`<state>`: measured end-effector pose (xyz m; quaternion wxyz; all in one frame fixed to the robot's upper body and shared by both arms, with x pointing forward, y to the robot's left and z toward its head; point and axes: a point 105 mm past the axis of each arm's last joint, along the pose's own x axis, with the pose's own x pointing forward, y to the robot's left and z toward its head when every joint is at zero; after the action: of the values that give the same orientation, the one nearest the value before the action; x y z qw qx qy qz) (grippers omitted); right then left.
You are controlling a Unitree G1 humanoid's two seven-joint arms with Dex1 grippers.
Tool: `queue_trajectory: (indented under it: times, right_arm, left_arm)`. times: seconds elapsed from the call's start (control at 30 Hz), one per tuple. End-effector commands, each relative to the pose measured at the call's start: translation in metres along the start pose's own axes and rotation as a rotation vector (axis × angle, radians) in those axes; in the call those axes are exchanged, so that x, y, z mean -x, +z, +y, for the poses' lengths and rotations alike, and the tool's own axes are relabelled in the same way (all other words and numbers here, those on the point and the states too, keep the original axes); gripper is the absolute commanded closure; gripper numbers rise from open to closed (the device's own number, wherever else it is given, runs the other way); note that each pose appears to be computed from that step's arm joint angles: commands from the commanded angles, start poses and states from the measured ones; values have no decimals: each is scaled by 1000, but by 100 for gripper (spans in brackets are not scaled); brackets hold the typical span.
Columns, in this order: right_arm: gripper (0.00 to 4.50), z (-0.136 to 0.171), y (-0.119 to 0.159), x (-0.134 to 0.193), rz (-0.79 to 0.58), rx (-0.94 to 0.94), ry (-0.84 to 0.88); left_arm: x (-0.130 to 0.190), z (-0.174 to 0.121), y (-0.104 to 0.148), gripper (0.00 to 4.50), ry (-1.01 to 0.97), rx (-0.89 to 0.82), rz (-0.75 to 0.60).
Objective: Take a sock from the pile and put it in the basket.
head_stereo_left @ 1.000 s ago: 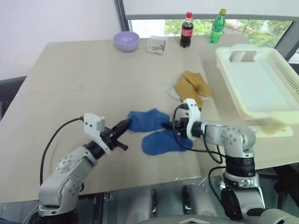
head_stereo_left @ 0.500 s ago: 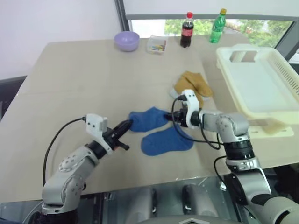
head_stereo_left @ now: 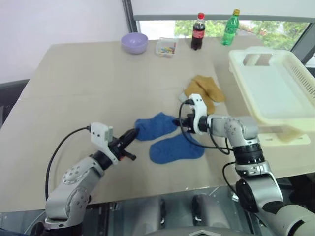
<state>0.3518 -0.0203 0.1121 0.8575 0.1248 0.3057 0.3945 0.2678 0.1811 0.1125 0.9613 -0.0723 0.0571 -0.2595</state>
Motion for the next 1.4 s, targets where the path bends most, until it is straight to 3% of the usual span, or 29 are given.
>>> queue_trajectory:
  times: [0.03, 0.2, 0.5, 0.67, 1.07, 1.4]
  right_arm:
    - [446, 16, 22, 19, -75, 52, 66]
    - [446, 23, 28, 68, -99, 86, 108]
    - [446, 23, -23, 131, -39, 123, 102]
    - [446, 17, -44, 138, -20, 85, 32]
    - [446, 12, -46, 129, -26, 47, -26]
    - [446, 6, -51, 119, 4, 43, -60]
  left_arm:
    - [3, -8, 11, 450, -24, -19, -49]
    - [17, -39, 21, 450, -144, 30, -79]
    - [34, -63, 1, 450, -130, 72, -25]
    - [28, -66, -8, 450, -108, 38, -12]
    - [25, -55, -13, 450, -73, 7, -18]
    - [19, -54, -34, 450, -95, -2, 70]
